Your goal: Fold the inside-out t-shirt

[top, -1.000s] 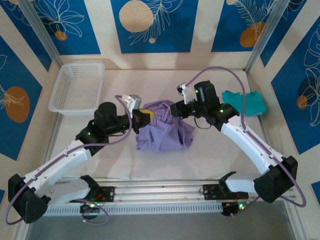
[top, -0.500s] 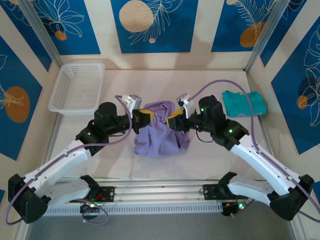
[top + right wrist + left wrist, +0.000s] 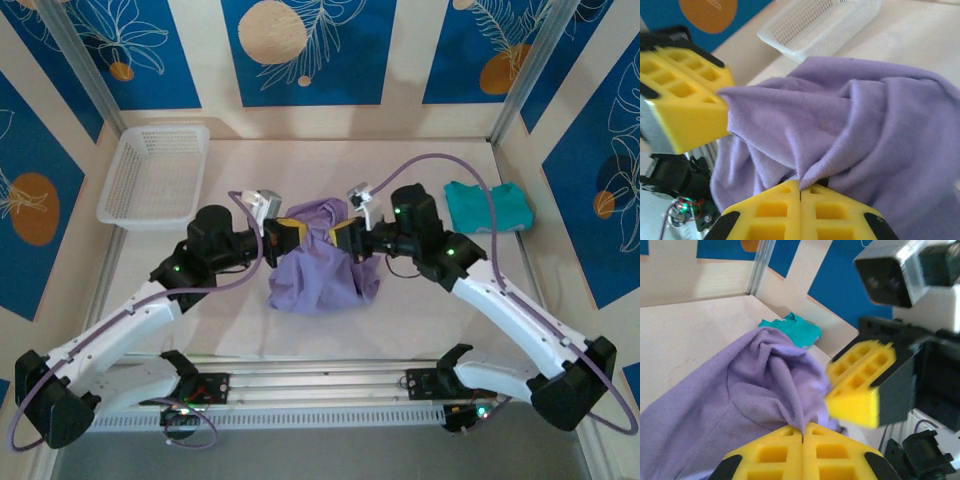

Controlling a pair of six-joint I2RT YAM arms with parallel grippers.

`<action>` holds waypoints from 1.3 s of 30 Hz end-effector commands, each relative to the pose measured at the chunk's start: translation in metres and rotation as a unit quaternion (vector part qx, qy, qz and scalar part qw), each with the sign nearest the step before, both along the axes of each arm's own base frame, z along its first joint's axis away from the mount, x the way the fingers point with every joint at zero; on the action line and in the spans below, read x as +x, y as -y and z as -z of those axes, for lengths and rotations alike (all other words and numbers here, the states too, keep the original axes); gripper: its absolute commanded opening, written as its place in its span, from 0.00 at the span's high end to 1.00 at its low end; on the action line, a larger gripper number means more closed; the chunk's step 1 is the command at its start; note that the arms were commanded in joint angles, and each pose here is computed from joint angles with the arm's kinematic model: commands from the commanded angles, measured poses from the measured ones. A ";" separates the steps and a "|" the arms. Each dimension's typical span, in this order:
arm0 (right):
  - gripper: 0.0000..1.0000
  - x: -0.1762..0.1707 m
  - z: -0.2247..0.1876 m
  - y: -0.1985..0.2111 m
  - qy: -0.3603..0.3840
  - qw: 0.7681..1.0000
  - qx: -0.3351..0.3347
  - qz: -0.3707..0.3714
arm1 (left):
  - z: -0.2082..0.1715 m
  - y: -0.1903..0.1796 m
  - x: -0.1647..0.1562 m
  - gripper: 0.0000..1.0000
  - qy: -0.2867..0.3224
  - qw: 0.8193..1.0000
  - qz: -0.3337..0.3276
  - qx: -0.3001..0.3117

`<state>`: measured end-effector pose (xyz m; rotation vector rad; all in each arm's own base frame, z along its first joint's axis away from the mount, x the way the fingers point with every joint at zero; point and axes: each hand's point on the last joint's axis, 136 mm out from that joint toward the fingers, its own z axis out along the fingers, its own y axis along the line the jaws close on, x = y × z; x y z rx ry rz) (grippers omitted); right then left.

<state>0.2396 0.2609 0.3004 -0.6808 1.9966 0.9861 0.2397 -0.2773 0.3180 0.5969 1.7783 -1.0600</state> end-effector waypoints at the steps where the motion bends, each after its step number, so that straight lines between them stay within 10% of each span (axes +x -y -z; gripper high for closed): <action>1: 1.00 -0.018 -0.058 0.013 0.032 0.994 0.097 -0.041 | -0.012 -0.019 0.005 1.00 0.035 0.999 -0.036 -0.002; 16: 1.00 -0.027 -0.091 0.000 0.011 0.973 0.194 -0.122 | 0.015 -0.064 0.040 1.00 0.005 0.989 -0.143 0.035; 25: 1.00 0.000 -0.075 -0.008 -0.081 0.973 0.202 -0.076 | 0.013 -0.064 0.024 0.48 0.046 0.984 -0.150 0.086; 39: 1.00 0.008 -0.073 -0.008 -0.101 0.972 0.203 -0.062 | 0.004 -0.003 -0.010 0.56 0.089 0.988 -0.025 0.125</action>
